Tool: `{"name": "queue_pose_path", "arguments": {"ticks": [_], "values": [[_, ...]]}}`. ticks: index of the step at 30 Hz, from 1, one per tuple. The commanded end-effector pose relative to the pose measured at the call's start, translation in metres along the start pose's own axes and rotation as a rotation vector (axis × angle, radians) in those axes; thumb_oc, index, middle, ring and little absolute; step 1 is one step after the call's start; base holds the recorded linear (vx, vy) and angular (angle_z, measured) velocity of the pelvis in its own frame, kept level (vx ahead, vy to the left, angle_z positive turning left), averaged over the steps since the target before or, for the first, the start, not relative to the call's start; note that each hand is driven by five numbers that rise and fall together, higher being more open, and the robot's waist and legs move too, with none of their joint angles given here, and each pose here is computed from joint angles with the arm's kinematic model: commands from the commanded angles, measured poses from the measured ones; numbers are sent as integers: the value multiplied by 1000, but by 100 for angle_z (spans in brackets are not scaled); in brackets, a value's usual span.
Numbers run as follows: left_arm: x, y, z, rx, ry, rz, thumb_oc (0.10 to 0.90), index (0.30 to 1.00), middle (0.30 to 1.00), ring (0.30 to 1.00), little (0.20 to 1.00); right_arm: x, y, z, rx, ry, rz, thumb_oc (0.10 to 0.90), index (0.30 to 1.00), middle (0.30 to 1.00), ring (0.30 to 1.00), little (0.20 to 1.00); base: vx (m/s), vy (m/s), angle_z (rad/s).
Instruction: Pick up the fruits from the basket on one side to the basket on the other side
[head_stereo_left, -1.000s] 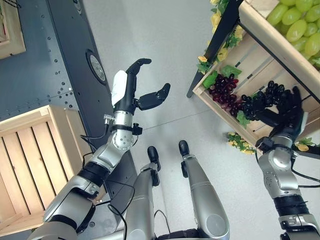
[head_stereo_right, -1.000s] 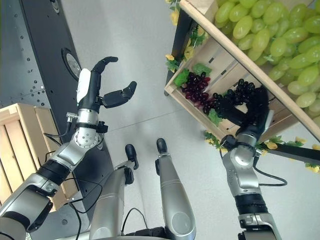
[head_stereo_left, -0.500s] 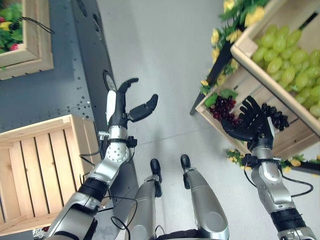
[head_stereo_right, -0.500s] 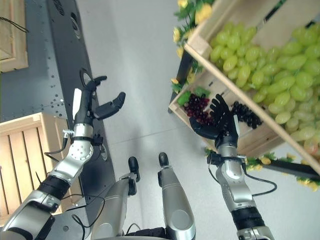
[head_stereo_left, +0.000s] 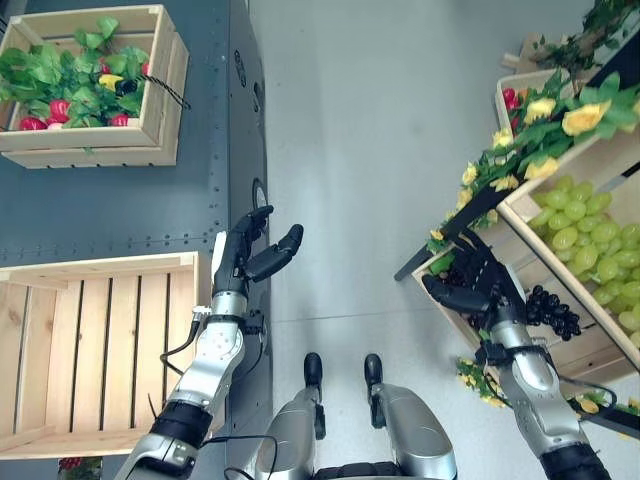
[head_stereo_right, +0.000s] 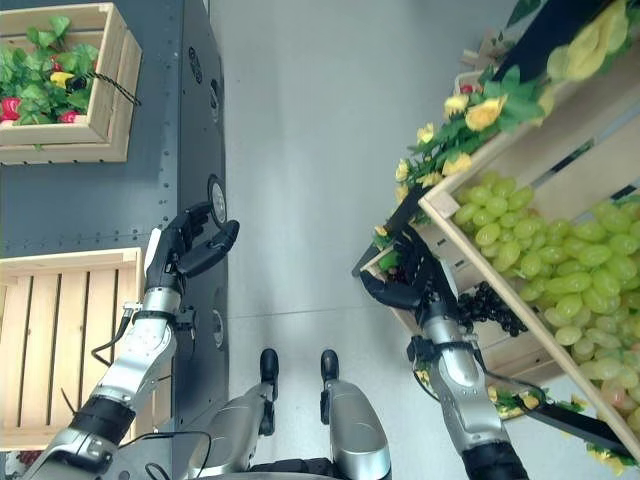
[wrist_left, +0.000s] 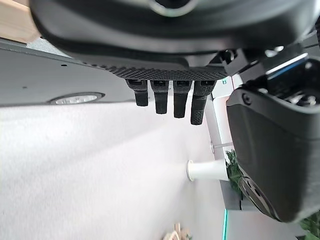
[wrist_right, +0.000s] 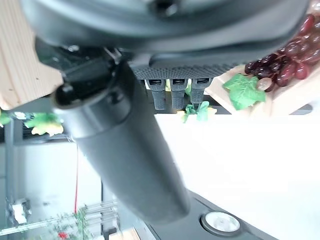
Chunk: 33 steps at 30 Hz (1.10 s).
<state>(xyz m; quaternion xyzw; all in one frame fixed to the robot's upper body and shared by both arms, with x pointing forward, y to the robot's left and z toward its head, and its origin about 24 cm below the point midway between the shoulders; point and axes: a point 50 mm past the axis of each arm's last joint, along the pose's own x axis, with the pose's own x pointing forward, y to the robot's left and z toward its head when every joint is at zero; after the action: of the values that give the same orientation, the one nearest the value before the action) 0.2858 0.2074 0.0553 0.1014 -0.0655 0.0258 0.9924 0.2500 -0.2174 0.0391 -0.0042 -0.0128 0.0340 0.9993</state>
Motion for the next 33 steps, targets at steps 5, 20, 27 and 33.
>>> {"name": "queue_pose_path", "arguments": {"ticks": [5,20,27,33], "values": [[-18,-13,-5,-139,1,-134,800,900,900,900,900,-2,26,-11,94,29,184,800,900,900,900,900,117,21,18],[-51,-23,-52,-237,287,-254,800,900,900,900,900,-22,44,-64,138,337,261,800,900,900,900,900,60,30,6],[-76,-30,-91,-292,529,-317,800,900,900,900,900,-39,46,-96,67,541,294,800,900,900,900,900,18,13,8],[-111,-40,-128,-255,749,-386,800,900,900,900,900,-62,51,-136,122,776,230,800,900,900,900,900,-1,6,1]]}}
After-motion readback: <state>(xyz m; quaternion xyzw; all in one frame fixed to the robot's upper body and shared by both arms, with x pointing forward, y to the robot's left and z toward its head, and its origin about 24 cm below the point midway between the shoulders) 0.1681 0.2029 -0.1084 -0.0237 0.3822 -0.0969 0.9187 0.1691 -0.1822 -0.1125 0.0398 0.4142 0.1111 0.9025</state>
